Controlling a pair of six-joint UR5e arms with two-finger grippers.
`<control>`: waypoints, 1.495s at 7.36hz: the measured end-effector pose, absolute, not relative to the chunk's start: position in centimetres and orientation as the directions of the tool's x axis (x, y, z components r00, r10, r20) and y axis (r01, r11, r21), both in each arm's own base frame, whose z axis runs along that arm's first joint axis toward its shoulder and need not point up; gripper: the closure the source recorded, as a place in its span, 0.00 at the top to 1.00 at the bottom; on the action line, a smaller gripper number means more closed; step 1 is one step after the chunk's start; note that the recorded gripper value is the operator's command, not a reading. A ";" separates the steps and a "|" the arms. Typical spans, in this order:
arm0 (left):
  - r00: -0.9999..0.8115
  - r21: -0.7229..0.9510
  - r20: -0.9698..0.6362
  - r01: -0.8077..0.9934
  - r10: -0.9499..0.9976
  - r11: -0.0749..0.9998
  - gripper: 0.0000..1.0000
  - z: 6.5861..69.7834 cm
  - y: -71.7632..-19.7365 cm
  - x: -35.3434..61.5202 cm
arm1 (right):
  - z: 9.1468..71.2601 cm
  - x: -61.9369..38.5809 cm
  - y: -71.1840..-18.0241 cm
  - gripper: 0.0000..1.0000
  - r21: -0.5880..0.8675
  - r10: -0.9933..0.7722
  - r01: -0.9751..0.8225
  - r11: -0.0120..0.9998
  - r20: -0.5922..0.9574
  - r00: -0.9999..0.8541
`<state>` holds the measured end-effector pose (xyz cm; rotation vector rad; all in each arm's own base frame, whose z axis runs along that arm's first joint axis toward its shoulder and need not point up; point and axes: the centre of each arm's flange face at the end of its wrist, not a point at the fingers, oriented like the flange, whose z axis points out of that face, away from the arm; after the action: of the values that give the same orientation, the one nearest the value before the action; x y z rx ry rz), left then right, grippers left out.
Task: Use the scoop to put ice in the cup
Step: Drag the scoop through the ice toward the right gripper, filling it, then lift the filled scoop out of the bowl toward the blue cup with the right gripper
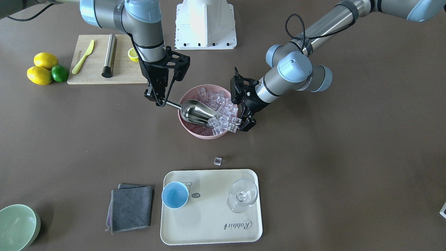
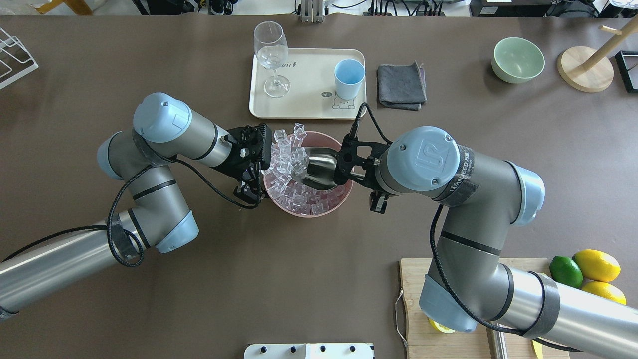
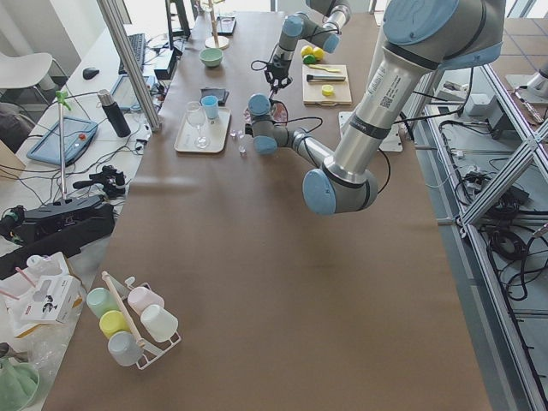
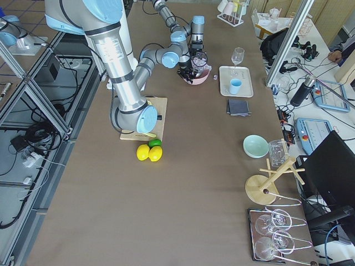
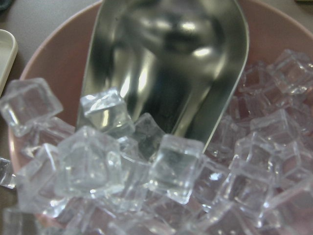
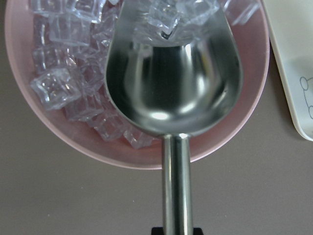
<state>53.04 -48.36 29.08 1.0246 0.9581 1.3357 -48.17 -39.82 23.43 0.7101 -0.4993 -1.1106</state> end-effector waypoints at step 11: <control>0.023 0.959 0.038 -0.282 0.999 -0.030 0.99 28.5 -48.5 52.9 | 28.4 -47.0 -38.2 0.00 0.846 -0.927 0.422 0.327 0.199 0.319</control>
<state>52.91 -48.47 28.53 1.0341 0.9602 1.3347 -47.03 -38.20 28.42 0.7759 -0.7880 -1.0144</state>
